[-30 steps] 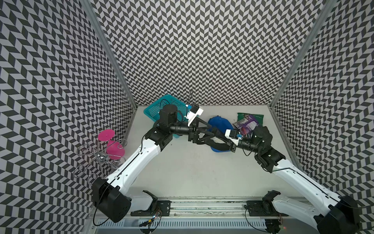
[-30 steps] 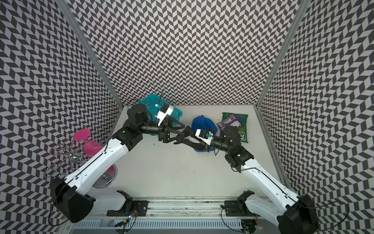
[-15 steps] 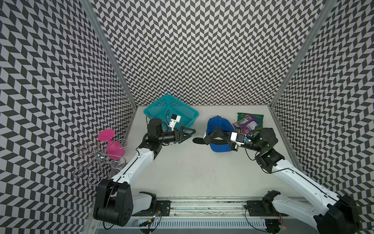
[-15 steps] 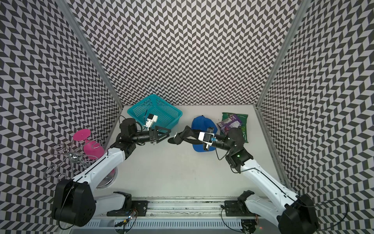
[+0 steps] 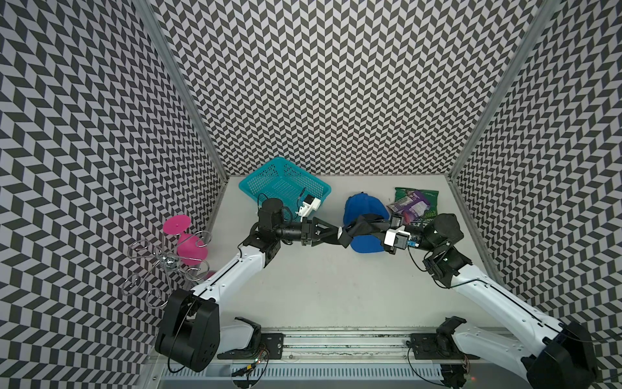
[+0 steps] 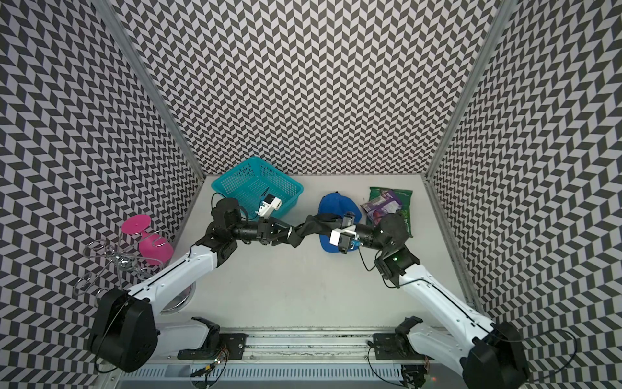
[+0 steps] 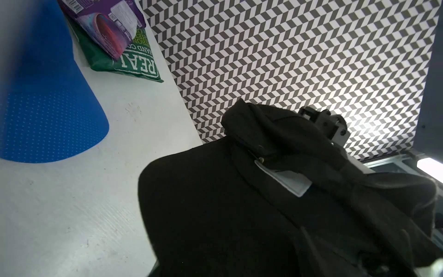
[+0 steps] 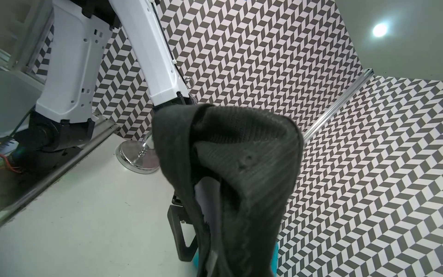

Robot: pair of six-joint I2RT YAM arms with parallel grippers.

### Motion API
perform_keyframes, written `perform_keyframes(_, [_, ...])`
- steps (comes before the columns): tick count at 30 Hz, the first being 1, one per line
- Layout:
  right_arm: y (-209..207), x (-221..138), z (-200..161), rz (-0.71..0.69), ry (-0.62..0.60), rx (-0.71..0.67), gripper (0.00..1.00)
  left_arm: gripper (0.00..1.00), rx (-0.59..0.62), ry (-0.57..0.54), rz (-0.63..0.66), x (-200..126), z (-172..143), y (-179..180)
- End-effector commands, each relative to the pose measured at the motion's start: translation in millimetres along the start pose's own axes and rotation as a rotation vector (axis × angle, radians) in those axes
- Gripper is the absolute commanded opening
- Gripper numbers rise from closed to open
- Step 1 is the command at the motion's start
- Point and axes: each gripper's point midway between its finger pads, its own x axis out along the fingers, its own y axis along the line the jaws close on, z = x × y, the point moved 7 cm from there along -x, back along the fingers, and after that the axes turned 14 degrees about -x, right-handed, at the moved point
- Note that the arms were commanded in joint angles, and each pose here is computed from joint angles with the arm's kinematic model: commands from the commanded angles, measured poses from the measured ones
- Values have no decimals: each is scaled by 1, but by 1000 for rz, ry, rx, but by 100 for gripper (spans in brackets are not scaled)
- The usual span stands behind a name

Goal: Turn the baseball cap inside out
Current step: Turn over the baseball cap.

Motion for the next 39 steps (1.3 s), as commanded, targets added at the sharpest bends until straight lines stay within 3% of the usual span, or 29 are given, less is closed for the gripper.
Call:
perform_keyframes(1, [0, -5, -1, -74, 35, -31, 48, 12, 64, -98, -37, -7, 8, -22])
perform_keyframes(2, [0, -7, -1, -101, 51, -19, 56, 1, 75, -145, -48, -11, 10, -25])
perform_keyframes(4, [-3, -14, -1, -166, 91, 34, 74, 0, 127, -284, -89, -24, 16, -36])
perform_keyframes(7, [-10, -25, -1, -290, 149, 173, 90, 0, 259, -516, -157, -46, 19, -57])
perform_keyframes(10, [-12, -37, -2, -414, 171, 345, 100, 0, 434, -733, -206, -65, 12, -78])
perform_keyframes(14, [-17, -52, 0, -588, 98, 644, 100, 0, 663, -912, -197, -79, -1, -96])
perform_keyframes(19, [-35, -41, 14, -549, -98, 1009, 100, 0, 873, -944, -119, -79, -13, -109])
perform_keyframes(23, [-52, -8, 21, -374, -130, 1118, 100, 0, 923, -943, -92, -76, -16, -109])
perform_keyframes(30, [-60, 29, 21, -375, -25, 927, 100, 0, 950, -859, -71, -60, -19, -102])
perform_keyframes(35, [-71, 38, -17, -566, 172, 948, 100, 0, 982, -796, -24, -51, -24, -98])
perform_keyframes(39, [-72, 46, -26, -558, 213, 908, 99, 0, 1014, -735, 46, -44, -25, -91])
